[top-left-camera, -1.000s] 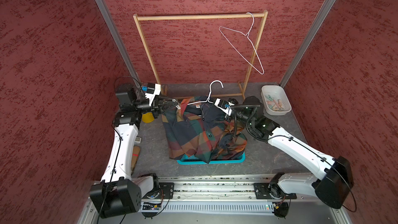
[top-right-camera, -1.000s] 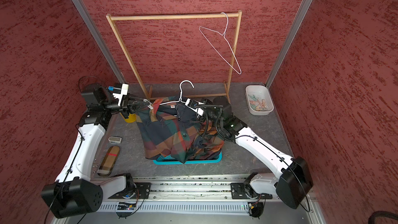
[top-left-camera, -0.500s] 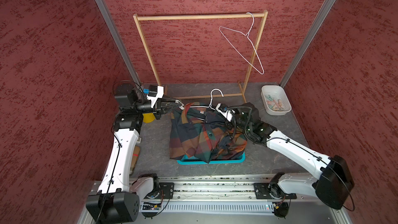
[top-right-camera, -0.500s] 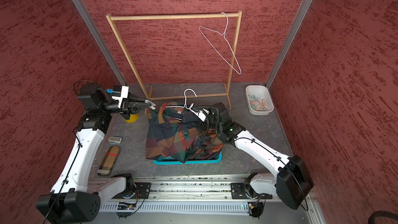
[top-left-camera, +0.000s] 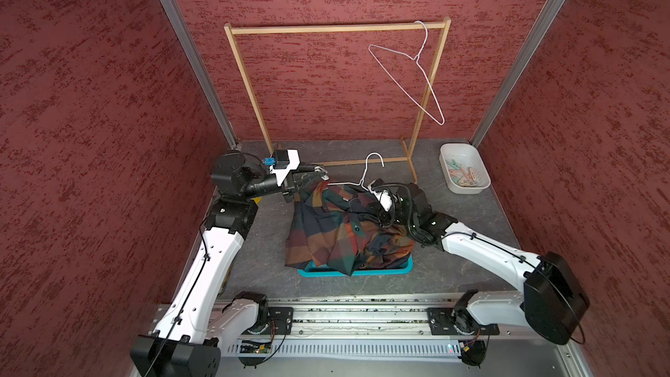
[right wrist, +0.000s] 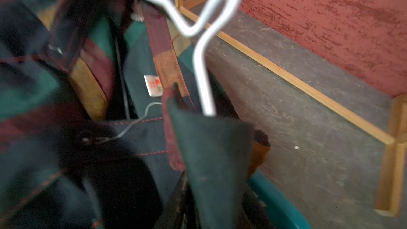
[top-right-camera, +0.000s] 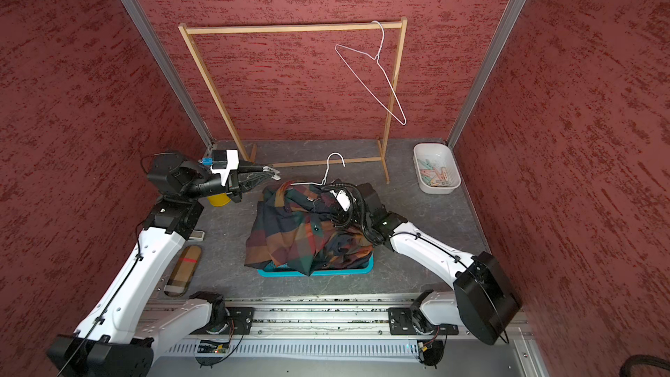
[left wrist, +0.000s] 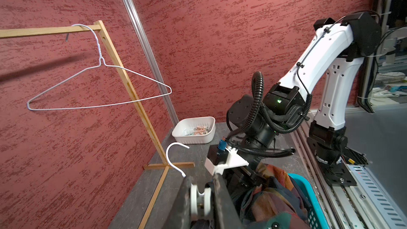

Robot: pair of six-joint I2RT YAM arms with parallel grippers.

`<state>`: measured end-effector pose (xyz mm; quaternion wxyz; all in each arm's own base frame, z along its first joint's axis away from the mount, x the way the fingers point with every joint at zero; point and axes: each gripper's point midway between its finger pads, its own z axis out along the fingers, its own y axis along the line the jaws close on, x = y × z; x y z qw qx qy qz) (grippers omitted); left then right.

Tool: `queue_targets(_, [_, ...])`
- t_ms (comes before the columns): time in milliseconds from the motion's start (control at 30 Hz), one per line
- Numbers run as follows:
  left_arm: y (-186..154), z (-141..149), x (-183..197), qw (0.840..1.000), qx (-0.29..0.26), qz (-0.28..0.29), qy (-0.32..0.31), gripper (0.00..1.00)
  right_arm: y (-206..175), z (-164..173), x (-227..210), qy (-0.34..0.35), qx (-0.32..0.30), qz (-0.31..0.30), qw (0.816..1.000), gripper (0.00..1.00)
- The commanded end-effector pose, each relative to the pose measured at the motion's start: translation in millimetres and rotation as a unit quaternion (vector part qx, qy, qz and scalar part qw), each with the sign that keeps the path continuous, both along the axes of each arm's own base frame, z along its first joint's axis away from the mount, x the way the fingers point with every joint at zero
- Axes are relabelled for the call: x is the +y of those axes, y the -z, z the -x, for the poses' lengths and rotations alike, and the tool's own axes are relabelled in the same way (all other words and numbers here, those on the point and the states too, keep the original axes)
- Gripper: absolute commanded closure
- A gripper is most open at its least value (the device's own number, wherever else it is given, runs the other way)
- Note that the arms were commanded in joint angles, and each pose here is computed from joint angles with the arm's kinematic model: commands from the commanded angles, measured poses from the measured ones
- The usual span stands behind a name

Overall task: Remove the clothespins securing long-sleeve shirts to the hanger
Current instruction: Place the hanger in the bin, then place the clamp in the storage box.

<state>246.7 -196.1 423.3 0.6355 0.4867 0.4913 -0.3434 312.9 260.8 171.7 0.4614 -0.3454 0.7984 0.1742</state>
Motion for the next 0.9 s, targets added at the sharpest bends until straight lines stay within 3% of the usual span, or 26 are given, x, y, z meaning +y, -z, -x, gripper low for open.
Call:
queue_targets(0, [-0.9,-12.7,-0.6,0.999,-0.003,0.009,-0.049,1.0,-9.2,-3.7,-17.4,0.059,-0.005,-0.003,0.998,0.6])
queue_targets(133, [-3.8,-18.9,-6.3,0.998,0.006,0.018,-0.065,1.0,-66.8,-2.7,-33.2,0.085,-0.08,-0.038,0.992,0.5])
queue_targets(367, [-13.8,-36.0,-10.7,0.993,0.011,0.044,-0.111,1.0,-146.6,18.8,-45.5,0.063,-0.185,-0.079,0.977,0.47])
queue_targets(533, [-17.3,-44.8,-20.2,0.991,0.023,0.049,-0.124,1.0,-194.2,25.4,-29.4,0.029,-0.251,-0.145,0.957,0.48])
queue_targets(867, [-21.8,-76.4,-24.4,0.979,0.044,0.063,-0.188,1.0,-250.2,24.8,36.8,-0.056,-0.327,-0.177,0.927,0.5])
